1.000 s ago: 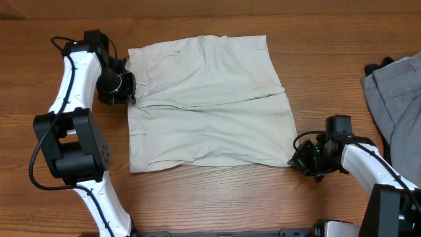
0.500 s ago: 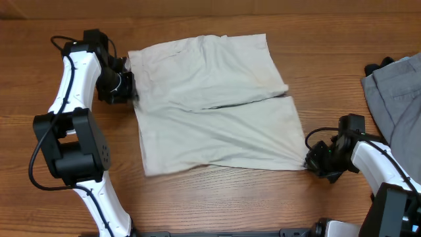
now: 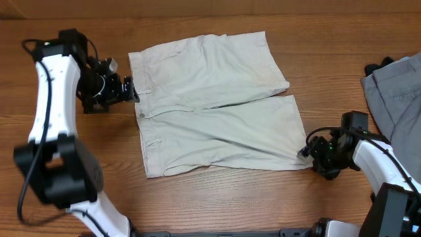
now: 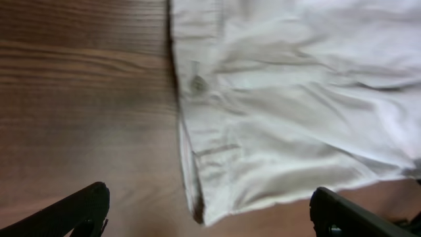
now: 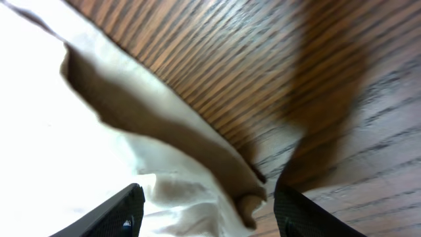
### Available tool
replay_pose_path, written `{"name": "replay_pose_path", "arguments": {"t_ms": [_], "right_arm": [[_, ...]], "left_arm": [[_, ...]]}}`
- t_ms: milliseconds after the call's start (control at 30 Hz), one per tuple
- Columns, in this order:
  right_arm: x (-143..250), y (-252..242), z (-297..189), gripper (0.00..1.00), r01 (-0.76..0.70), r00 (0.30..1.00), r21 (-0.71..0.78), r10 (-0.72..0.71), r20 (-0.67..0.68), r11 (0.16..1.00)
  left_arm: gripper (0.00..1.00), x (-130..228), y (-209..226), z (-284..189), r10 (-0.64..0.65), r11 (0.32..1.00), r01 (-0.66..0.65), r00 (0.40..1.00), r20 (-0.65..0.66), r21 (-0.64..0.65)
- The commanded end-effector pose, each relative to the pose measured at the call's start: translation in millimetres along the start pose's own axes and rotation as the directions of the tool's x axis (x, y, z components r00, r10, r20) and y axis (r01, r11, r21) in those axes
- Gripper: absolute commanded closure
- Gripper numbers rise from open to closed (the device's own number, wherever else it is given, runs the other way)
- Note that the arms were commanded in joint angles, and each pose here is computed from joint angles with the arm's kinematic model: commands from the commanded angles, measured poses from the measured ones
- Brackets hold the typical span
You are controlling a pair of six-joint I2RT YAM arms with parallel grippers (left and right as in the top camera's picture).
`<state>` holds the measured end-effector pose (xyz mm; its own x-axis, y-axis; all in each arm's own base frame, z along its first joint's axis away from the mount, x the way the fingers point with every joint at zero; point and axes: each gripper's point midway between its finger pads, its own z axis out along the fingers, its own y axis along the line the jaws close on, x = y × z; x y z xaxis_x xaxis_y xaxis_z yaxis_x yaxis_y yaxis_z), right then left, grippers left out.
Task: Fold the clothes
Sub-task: 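Move the left gripper to the lower left corner and pull it down-left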
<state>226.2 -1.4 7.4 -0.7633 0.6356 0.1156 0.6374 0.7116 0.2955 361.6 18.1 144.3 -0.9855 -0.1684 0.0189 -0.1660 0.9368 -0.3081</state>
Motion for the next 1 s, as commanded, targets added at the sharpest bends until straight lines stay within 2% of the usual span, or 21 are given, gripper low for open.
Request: {"name": "replay_pose_path", "arguments": {"t_ms": [0,167,367,500,800,900,967], "right_arm": [[-6.3,10.7,-5.9,0.32,0.034,0.999,-0.042,-0.033,0.01,0.999],[-1.7,8.3,-5.7,0.31,0.026,1.0,-0.033,-0.026,-0.009,0.999],[-0.2,7.6,-5.7,0.3,0.024,1.0,-0.03,-0.025,-0.015,0.999],[1.7,6.6,-5.7,0.29,0.025,0.999,-0.027,-0.025,-0.023,0.999],[-1.0,7.9,-5.7,0.28,0.029,0.999,-0.031,-0.029,-0.012,0.999],[-0.9,7.8,-5.7,0.28,0.029,0.999,-0.031,-0.029,-0.012,0.999],[-1.1,7.8,-5.7,0.27,0.029,0.999,-0.031,-0.03,-0.011,0.999]], "left_arm": [[0.0,13.9,-29.4,-32.7,0.029,0.999,-0.031,0.998,0.061,0.042],[0.0,56.4,-39.9,-16.4,-0.01,0.999,0.014,0.994,-0.113,0.037],[0.0,101.2,-32.1,50.3,-0.109,0.994,0.111,0.952,-0.287,-0.009],[0.0,122.3,-12.2,96.2,-0.222,0.975,0.218,0.923,-0.314,-0.046],[0.0,151.0,5.2,139.6,-0.321,0.947,0.312,0.888,-0.33,-0.083],[0.1,163.1,11.3,154.5,-0.369,0.929,0.357,0.869,-0.329,-0.101],[0.32,171.8,14.8,160.8,-0.391,0.92,0.375,0.857,-0.337,-0.112]]}}
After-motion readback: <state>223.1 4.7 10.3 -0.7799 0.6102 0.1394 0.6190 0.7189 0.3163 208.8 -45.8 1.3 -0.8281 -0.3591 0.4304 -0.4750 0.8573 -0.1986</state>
